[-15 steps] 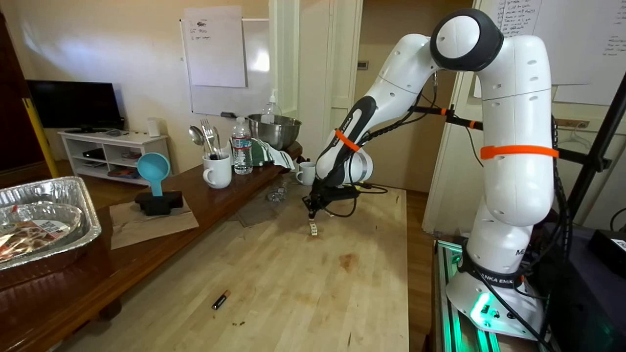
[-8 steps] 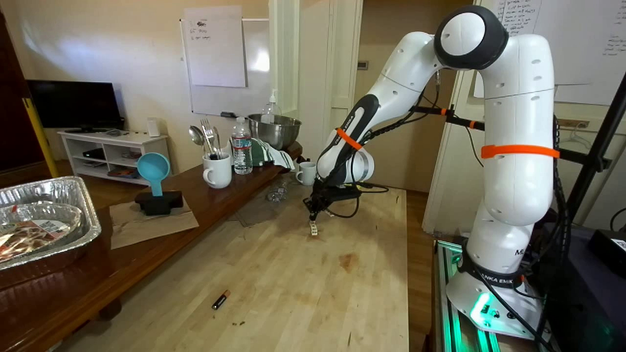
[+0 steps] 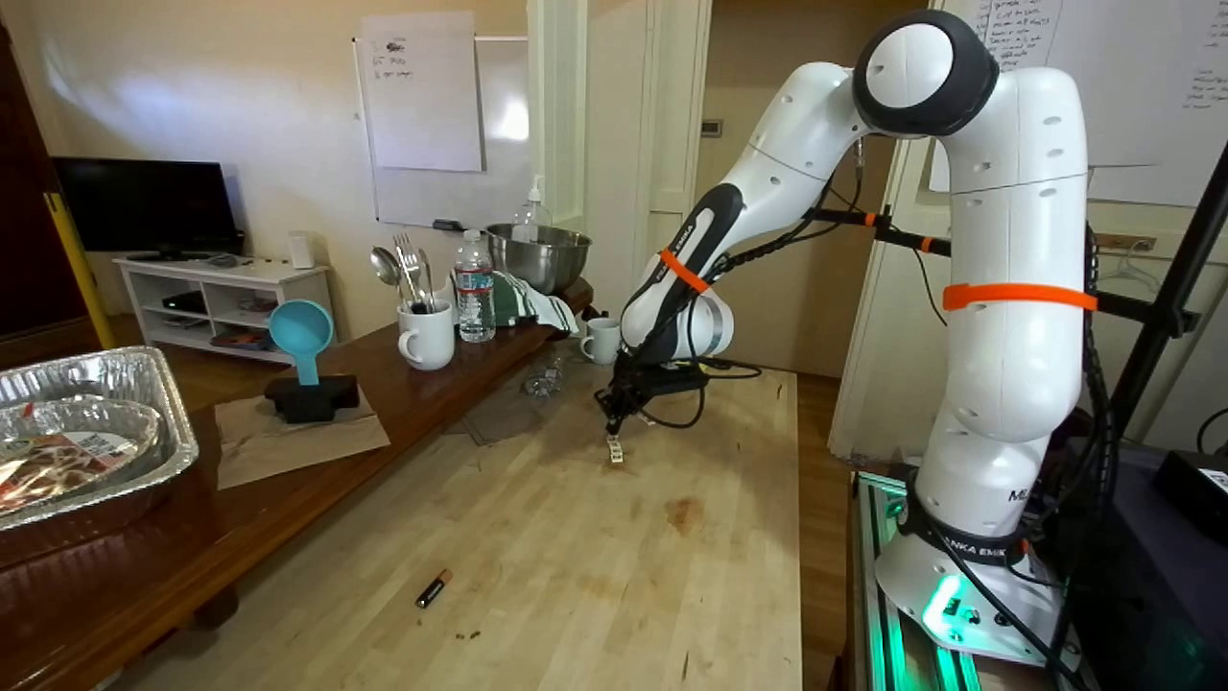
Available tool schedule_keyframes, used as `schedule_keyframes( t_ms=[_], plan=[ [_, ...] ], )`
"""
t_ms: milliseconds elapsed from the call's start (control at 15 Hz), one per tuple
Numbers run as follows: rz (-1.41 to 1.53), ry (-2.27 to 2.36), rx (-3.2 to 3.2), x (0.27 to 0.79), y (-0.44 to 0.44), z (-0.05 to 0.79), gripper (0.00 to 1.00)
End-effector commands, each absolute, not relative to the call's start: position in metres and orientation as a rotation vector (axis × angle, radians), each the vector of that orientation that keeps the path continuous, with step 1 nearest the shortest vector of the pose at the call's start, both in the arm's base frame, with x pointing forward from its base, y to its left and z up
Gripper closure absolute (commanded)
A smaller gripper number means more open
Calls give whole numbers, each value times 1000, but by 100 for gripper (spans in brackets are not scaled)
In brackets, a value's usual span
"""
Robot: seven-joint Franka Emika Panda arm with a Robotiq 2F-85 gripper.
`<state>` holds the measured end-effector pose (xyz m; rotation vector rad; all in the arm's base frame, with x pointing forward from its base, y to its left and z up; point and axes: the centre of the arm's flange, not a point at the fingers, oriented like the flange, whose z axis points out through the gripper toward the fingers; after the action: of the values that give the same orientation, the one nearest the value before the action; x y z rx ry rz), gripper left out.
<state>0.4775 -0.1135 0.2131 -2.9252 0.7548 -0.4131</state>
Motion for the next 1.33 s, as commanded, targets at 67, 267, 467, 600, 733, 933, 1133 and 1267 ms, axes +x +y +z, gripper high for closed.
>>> schedule_keyframes(
  t_ms=[67, 267, 467, 600, 733, 933, 1133, 1267],
  plan=[
    [-335, 703, -2921, 468, -108, 201, 100],
    [-337, 687, -2928, 468, -109, 202, 100],
    [-356, 675, -2935, 470, -110, 210, 100],
    [-371, 670, -2933, 471, -111, 216, 100],
    [-379, 667, -2930, 471, -112, 222, 100],
    [-397, 660, -2926, 472, -113, 229, 100],
    [-410, 648, -2926, 473, -114, 236, 100],
    [-410, 640, -2928, 474, -115, 239, 100]
  ],
)
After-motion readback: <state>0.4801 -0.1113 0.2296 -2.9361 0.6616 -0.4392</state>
